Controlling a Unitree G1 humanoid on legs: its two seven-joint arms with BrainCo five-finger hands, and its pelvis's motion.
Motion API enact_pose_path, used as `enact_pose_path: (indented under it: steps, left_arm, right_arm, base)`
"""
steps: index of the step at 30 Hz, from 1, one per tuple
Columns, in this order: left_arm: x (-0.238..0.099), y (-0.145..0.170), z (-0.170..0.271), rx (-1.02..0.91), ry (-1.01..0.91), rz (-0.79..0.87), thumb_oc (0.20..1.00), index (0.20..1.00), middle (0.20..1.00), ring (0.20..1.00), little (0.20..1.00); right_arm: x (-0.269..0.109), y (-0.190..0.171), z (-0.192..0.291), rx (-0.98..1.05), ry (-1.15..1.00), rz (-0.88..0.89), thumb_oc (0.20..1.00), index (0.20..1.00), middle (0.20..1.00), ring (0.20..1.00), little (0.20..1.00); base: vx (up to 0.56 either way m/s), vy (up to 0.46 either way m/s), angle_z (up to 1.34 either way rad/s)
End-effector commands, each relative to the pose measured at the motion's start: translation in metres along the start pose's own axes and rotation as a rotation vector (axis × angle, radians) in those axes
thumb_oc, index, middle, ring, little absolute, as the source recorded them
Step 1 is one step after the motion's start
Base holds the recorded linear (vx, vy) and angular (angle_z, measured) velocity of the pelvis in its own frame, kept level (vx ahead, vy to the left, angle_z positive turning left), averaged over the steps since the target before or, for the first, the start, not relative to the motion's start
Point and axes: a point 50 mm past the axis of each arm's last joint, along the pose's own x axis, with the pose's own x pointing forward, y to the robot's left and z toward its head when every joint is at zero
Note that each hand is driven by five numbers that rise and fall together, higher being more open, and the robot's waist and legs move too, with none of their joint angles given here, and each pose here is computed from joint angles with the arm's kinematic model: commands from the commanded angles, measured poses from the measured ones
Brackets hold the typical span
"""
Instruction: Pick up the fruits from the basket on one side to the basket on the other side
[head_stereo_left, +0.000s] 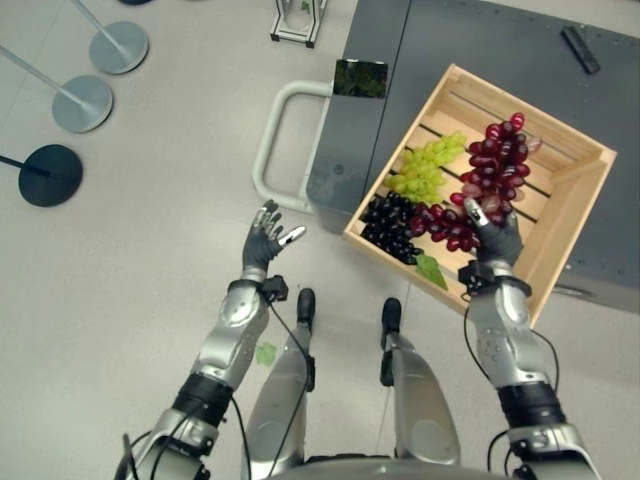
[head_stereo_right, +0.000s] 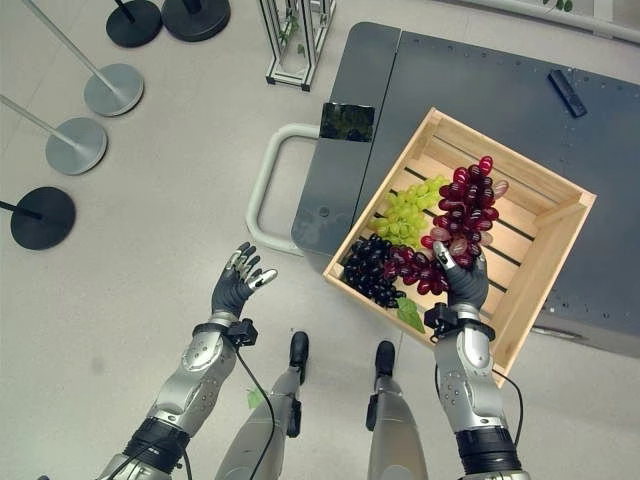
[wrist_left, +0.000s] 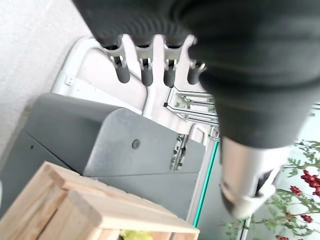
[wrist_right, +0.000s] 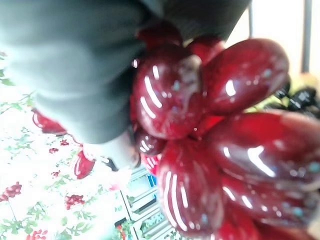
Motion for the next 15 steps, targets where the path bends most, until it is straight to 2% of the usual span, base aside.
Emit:
enact_pose_path:
  steps: [1, 5, 8, 15]
  left_arm:
    - [0.002, 0.000, 0.031, 0.070, -0.153, -0.077, 1.000, 1.000, 1.000, 1.000, 1.000]
    - [0.008, -0.015, 0.040, 0.086, -0.175, -0.176, 1.000, 1.000, 1.000, 1.000, 1.000]
    - [0.015, -0.030, 0.049, 0.167, -0.204, -0.270, 1.000, 1.000, 1.000, 1.000, 1.000]
    - [0.030, -0.049, 0.063, 0.320, -0.257, -0.358, 1.000, 1.000, 1.000, 1.000, 1.000]
  right_arm:
    - [0.006, 0.014, 0.052, -0.072, -0.226, 0.137, 0.200, 0.200, 0.200, 0.200, 0.200]
    - [0.012, 0.026, 0.043, -0.129, -0.178, 0.200, 0.200, 0.200, 0.200, 0.200, 0.200]
    - [0.020, 0.040, 0.034, -0.189, -0.131, 0.272, 0.200, 0.200, 0.200, 0.200, 0.200]
    - [0.043, 0.068, 0.032, -0.428, -0.108, 0.407, 0.200, 0.200, 0.200, 0.200, 0.200]
  base:
    - [0.00, 0.000, 0.00]
    - [0.01, -0.016, -0.04]
    - [0.00, -0.017, -0.07]
    - [0.00, 0.000, 0.00]
